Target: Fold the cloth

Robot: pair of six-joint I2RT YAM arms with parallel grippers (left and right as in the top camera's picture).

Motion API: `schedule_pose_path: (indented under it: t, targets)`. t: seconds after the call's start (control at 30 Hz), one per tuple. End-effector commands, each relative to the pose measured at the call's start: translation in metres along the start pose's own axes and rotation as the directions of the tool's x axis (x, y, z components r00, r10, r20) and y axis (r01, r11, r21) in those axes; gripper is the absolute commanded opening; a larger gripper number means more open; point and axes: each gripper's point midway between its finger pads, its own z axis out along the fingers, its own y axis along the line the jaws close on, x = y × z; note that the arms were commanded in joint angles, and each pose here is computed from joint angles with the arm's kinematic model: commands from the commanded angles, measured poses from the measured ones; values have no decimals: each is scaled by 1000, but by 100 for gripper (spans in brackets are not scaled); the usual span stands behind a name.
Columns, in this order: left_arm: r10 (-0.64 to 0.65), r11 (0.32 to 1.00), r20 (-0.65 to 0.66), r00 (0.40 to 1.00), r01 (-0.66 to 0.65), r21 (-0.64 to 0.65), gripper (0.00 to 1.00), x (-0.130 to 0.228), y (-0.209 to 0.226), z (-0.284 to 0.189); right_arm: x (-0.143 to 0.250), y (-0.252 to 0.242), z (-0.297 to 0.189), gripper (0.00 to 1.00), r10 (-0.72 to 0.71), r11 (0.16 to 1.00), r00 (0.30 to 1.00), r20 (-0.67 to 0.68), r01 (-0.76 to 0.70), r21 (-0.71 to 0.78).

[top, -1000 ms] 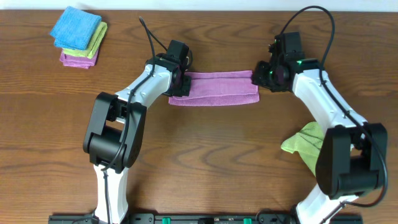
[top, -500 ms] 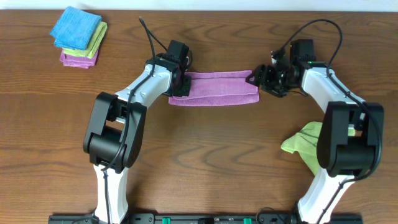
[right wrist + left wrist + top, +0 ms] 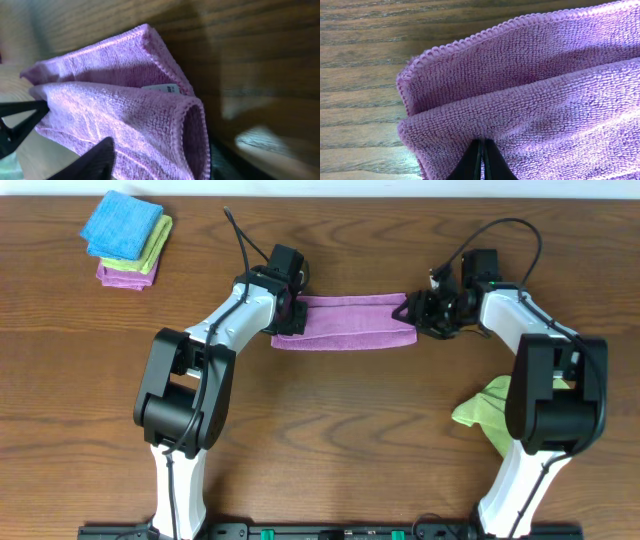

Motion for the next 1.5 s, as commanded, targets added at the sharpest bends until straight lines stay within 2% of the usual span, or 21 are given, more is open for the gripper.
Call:
schedule_pose_path:
  t: [0.0, 0.1, 0.17, 0.3, 0.37, 0.47, 0.6, 0.77, 0.93, 1.1, 1.27, 1.47]
  targets:
    - [-4, 1000, -68, 998, 3, -17, 6, 19, 9, 14, 13, -1, 19, 50, -12, 1000, 999, -49, 13, 13]
    - [-3, 1000, -62, 998, 2, -12, 6, 15, 8, 11, 14, 2, 21, 24, -24, 1000, 999, -48, 25, 13]
    - [-3, 1000, -57, 998, 2, -11, 6, 10, 7, 4, 13, 2, 21, 1, -19, 1000, 999, -46, 19, 13]
    - [-16, 1000, 8, 1000, 16, -11, 6, -19, 9, -35, 10, -3, 16, 2, 12, 1000, 999, -38, -12, 16]
    - [-33, 999, 92, 995, 34, -3, 6, -46, 13, -82, 7, -8, 9, 2, 41, 999, 998, -42, -40, 25]
    - [-67, 998, 197, 978, 67, 5, 6, -65, 26, -144, 1, -19, -8, 2, 99, 993, 994, -46, -96, 63]
    - [-116, 993, 273, 955, 120, 3, 6, -63, 51, -200, -6, -47, -41, 2, 174, 961, 984, -35, -162, 226]
    - [-180, 982, 288, 941, 190, -9, 6, -43, 81, -240, -21, -62, -92, 2, 180, 873, 984, 8, -163, 459]
    - [-199, 977, 272, 941, 211, -17, 6, -33, 88, -247, -40, -28, -104, 2, 77, 845, 996, 46, -90, 526]
    - [-198, 980, 273, 941, 190, 54, 6, -37, 76, -247, -28, 17, -70, 2, -91, 799, 996, -9, 78, 596]
    - [-197, 980, 272, 942, 188, 60, 5, -37, 75, -247, -15, 67, -34, 2, -285, 719, 958, -38, 240, 653]
    - [-198, 980, 261, 945, 190, 58, 6, -34, 75, -246, 3, 81, -8, 2, -330, 693, 939, -95, 310, 651]
